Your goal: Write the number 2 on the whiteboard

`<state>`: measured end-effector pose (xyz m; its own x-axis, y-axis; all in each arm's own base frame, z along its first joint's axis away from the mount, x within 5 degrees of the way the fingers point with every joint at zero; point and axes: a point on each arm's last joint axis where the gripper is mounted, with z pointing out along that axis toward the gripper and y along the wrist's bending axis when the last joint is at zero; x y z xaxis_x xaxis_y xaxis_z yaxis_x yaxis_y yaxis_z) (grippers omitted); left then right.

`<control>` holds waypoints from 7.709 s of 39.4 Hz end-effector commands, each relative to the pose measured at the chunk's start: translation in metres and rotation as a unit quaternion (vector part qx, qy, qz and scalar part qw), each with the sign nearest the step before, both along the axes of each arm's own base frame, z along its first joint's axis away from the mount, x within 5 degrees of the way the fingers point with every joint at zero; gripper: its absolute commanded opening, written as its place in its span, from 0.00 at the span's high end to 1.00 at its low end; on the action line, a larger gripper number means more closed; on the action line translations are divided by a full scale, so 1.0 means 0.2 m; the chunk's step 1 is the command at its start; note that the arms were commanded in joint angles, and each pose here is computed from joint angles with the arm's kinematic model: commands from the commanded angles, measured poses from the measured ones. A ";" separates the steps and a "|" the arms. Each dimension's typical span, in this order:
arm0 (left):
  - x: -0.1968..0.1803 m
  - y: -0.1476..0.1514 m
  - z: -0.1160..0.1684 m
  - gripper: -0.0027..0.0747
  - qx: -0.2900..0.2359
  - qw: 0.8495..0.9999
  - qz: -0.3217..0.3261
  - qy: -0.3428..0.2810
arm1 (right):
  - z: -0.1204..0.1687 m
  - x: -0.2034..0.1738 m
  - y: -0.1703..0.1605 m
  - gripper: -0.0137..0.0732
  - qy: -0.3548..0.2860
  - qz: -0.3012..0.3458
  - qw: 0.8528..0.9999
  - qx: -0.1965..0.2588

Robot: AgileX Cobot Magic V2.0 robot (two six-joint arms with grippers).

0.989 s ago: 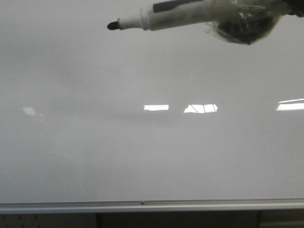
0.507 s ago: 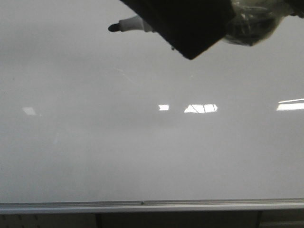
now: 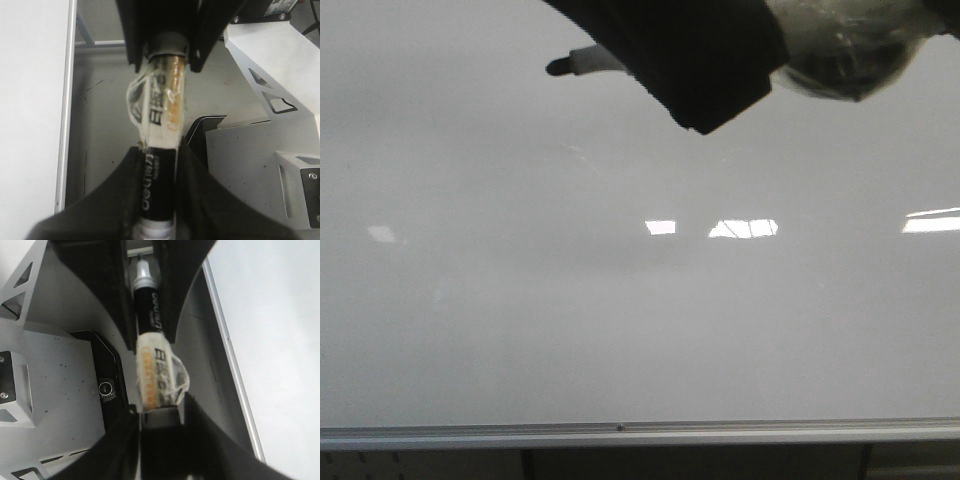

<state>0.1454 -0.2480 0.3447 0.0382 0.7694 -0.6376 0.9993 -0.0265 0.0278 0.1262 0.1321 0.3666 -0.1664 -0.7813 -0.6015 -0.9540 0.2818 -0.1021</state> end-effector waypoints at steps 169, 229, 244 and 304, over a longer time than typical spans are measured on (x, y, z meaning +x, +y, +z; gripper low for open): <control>-0.31 1.15 0.14 0.99 -0.216 0.746 0.603 -0.183 | -0.01 -0.31 -0.56 0.92 -0.177 -0.415 0.870 0.197; -0.52 1.24 -0.49 0.99 -0.296 0.635 0.648 -0.300 | 0.00 -0.31 -0.56 0.92 -0.179 -0.415 0.870 0.199; -0.45 1.25 -0.67 0.99 -0.333 0.611 0.625 -0.353 | -0.01 -0.30 -0.56 0.92 -0.177 -0.415 0.870 0.197; -0.45 1.25 -0.67 0.99 -0.338 0.609 0.622 -0.358 | -0.43 -0.40 -0.63 0.92 -0.381 -0.436 0.748 0.325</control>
<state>0.0563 0.0017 0.2091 0.0569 0.0670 -0.9961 -0.0336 0.9973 0.0651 0.0466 0.0072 0.2796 -0.0426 -0.0898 -0.9950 -0.1587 0.9839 -0.0820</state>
